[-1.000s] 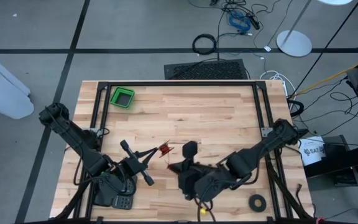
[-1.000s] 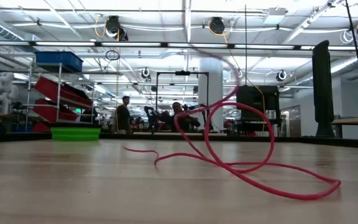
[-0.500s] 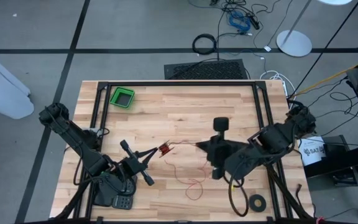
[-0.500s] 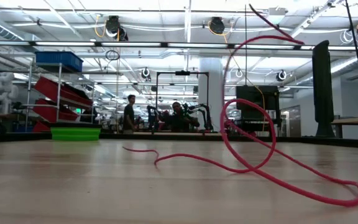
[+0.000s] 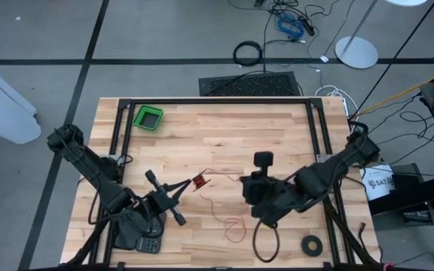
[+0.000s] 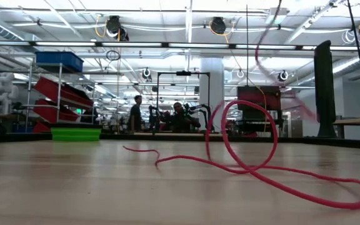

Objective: Coil cords
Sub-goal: Uncoil the red wire from the spool

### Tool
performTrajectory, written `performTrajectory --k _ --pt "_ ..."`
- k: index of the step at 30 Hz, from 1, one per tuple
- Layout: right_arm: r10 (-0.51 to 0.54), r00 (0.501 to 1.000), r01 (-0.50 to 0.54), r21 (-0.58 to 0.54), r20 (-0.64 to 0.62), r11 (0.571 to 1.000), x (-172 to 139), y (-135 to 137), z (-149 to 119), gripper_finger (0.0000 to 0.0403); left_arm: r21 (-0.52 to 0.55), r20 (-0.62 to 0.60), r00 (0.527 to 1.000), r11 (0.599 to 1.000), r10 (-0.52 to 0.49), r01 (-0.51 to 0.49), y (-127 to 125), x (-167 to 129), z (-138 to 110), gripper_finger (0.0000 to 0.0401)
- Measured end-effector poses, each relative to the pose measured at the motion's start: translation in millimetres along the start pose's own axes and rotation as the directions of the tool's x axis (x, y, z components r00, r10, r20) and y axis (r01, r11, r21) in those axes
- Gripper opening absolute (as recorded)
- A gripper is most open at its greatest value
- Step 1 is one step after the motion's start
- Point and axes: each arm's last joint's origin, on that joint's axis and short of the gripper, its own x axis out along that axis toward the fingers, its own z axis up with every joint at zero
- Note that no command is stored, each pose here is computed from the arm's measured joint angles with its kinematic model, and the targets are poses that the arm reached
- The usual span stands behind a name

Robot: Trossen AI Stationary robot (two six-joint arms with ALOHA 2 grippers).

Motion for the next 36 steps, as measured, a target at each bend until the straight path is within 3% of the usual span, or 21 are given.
performTrajectory --k 4,11,22,36 --pt "0.008 0.999 -0.010 0.052 0.036 0.999 26.3 22.2 -15.4 0.0000 0.000 0.004 1.000 1.000 0.000 0.000 0.0 0.0 1.7 0.0004" --pt "0.036 0.975 -0.063 0.116 0.218 0.991 77.0 59.5 -39.6 0.0000 0.000 0.004 1.000 1.000 0.000 0.000 0.0 0.0 1.8 0.0004" --pt "0.151 0.856 -0.289 0.214 0.495 0.933 131.4 62.1 -74.9 0.0000 -0.001 0.004 1.000 1.000 0.000 0.000 0.0 0.0 1.8 0.0004" --pt "0.132 0.904 -0.264 0.288 0.406 0.921 158.3 51.5 -108.2 0.0001 -0.050 0.022 1.000 0.999 0.003 -0.002 0.7 0.7 9.5 0.0004"
